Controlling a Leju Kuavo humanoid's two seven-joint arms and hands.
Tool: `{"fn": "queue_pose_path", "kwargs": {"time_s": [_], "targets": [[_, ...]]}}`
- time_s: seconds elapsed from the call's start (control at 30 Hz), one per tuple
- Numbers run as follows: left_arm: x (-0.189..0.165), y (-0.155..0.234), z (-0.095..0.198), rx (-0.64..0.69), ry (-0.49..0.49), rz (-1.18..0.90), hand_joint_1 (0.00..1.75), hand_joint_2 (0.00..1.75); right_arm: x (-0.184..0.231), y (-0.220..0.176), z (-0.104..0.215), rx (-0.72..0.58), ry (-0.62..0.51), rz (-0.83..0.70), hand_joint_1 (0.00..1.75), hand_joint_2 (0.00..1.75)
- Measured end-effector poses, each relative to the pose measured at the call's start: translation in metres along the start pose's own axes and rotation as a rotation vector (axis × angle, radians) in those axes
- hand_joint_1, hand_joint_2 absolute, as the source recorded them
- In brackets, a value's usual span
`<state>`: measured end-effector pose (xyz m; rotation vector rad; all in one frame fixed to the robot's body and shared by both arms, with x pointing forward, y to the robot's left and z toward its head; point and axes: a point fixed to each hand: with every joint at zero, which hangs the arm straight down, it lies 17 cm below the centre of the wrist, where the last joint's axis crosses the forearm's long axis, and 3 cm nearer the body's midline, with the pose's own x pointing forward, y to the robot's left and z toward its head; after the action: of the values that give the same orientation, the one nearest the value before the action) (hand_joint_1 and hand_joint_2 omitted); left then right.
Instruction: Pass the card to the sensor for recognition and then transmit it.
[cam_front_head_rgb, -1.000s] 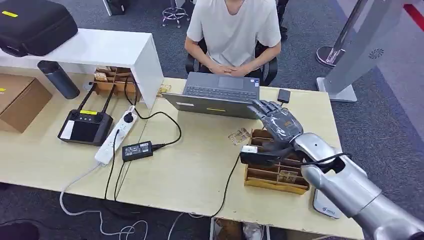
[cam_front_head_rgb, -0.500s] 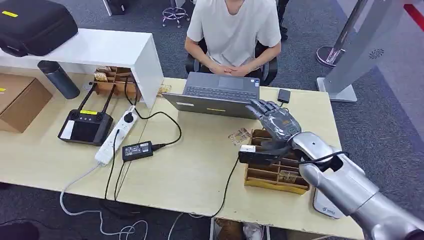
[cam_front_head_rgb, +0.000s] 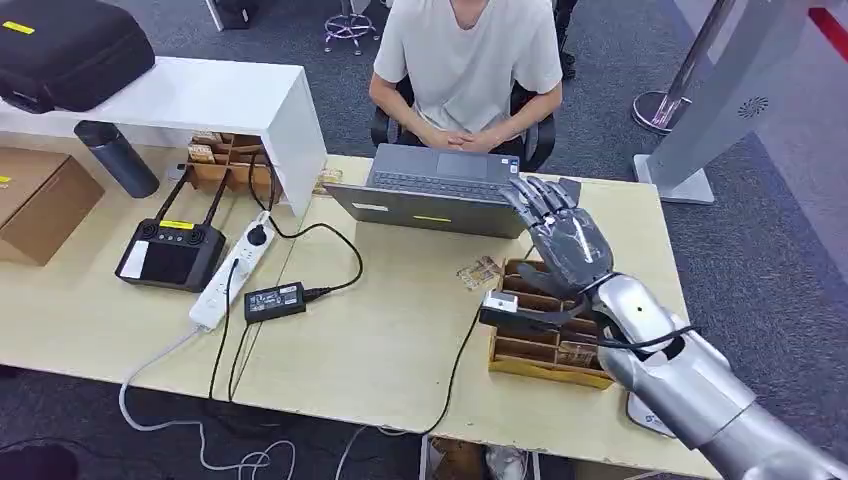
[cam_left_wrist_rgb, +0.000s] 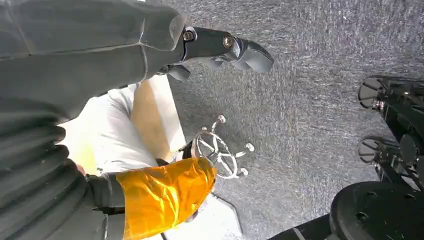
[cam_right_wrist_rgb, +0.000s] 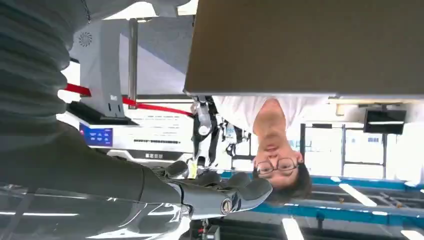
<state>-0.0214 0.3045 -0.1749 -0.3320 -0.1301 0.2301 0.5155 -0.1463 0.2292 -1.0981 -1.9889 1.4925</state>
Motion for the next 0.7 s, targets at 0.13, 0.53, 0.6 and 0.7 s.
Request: {"fn": "queue_pose_path", "kwargs": {"time_s": [0.13,0.53,0.6,0.7], "targets": [[0.001,0.001,-0.001,0.007,0.000,-0.003,0.00,1.75,-0.004,0.000,0.005,-0.007,0.023,-0.009,0.00,1.75],[0.001,-0.002,-0.001,-0.007,-0.005,-0.009,0.00,1.75,-0.006,0.002,0.011,0.005,0.040,-0.018,0.00,1.75],[0.001,-0.001,-0.001,-0.004,-0.004,-0.009,0.00,1.75,-0.008,0.006,0.011,0.025,0.045,-0.016,0.00,1.75],[0.003,-0.001,-0.001,-0.002,-0.011,-0.003,0.00,1.75,-0.012,0.016,0.015,0.081,0.062,-0.016,0.00,1.75]]}}
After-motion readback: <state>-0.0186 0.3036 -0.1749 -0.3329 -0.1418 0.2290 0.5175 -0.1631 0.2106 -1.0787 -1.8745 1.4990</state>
